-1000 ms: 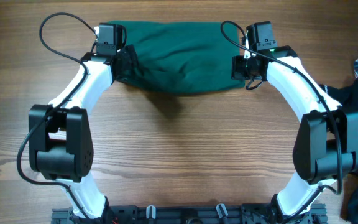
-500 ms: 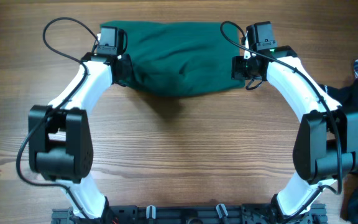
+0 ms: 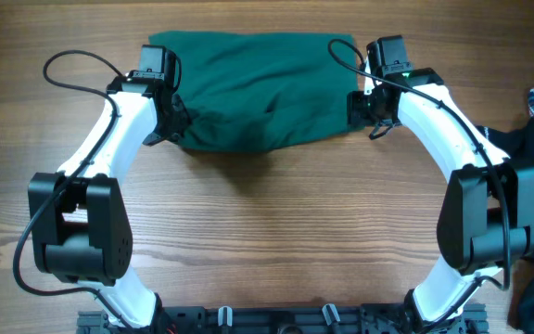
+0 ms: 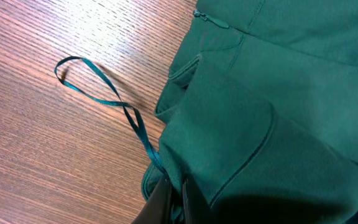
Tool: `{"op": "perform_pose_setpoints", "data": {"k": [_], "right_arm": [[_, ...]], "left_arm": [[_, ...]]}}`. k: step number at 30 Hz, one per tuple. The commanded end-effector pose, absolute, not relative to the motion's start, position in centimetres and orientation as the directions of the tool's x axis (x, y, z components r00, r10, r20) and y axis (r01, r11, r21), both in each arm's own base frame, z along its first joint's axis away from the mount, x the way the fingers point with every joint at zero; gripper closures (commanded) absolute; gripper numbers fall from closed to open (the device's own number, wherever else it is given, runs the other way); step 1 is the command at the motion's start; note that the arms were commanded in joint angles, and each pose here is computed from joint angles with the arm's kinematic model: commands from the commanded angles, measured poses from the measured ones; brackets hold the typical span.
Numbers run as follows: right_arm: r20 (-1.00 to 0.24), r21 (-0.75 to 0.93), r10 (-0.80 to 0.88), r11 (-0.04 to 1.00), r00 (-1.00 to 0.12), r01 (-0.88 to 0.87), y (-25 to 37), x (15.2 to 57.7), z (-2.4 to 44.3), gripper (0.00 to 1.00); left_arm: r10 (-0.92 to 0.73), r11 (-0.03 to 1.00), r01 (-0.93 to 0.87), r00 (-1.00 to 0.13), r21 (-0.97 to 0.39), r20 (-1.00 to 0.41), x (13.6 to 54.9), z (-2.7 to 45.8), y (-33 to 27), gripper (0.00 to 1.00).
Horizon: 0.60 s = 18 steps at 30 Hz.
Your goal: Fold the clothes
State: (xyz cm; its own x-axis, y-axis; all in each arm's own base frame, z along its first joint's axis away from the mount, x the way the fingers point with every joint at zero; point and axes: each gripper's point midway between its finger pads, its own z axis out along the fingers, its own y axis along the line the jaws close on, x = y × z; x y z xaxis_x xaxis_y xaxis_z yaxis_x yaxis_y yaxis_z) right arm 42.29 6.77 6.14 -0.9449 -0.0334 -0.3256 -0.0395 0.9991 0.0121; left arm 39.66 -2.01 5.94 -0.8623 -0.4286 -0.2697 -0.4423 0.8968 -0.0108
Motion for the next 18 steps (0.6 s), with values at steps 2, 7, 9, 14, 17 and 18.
{"op": "perform_pose_setpoints", "data": {"k": [2,7,9,14,17,18], "right_arm": [[-0.353,-0.007,-0.06,0.998,-0.934,-0.062,6.8,43.4,5.3,0.39],[-0.373,-0.013,-0.081,0.997,-0.924,-0.082,6.7,43.2,3.8,0.39],[-0.364,-0.013,-0.081,0.997,-0.928,-0.082,6.7,42.7,3.0,0.4],[-0.372,0.03,-0.081,0.995,-0.925,-0.099,7.4,42.6,2.6,0.59],[-0.359,0.03,-0.08,0.995,-0.93,-0.097,7.4,42.3,2.5,0.76],[-0.348,0.029,-0.08,0.995,-0.934,-0.096,7.3,42.1,2.4,0.84]], "left_arm": [[-0.452,0.887,-0.46,-0.844,-0.045,-0.288,40.1,6.9,-2.1,0.95],[-0.452,0.887,-0.459,-0.843,-0.047,-0.293,40.2,6.9,-2.2,0.94],[-0.452,0.887,-0.459,-0.842,-0.049,-0.295,40.3,6.9,-2.2,0.92],[-0.452,0.887,-0.459,-0.842,-0.048,-0.294,40.3,6.9,-2.2,0.92],[-0.452,0.887,-0.459,-0.842,-0.048,-0.294,40.3,6.9,-2.2,0.92],[-0.452,0.887,-0.459,-0.842,-0.049,-0.295,40.3,6.9,-2.2,0.92]]}}
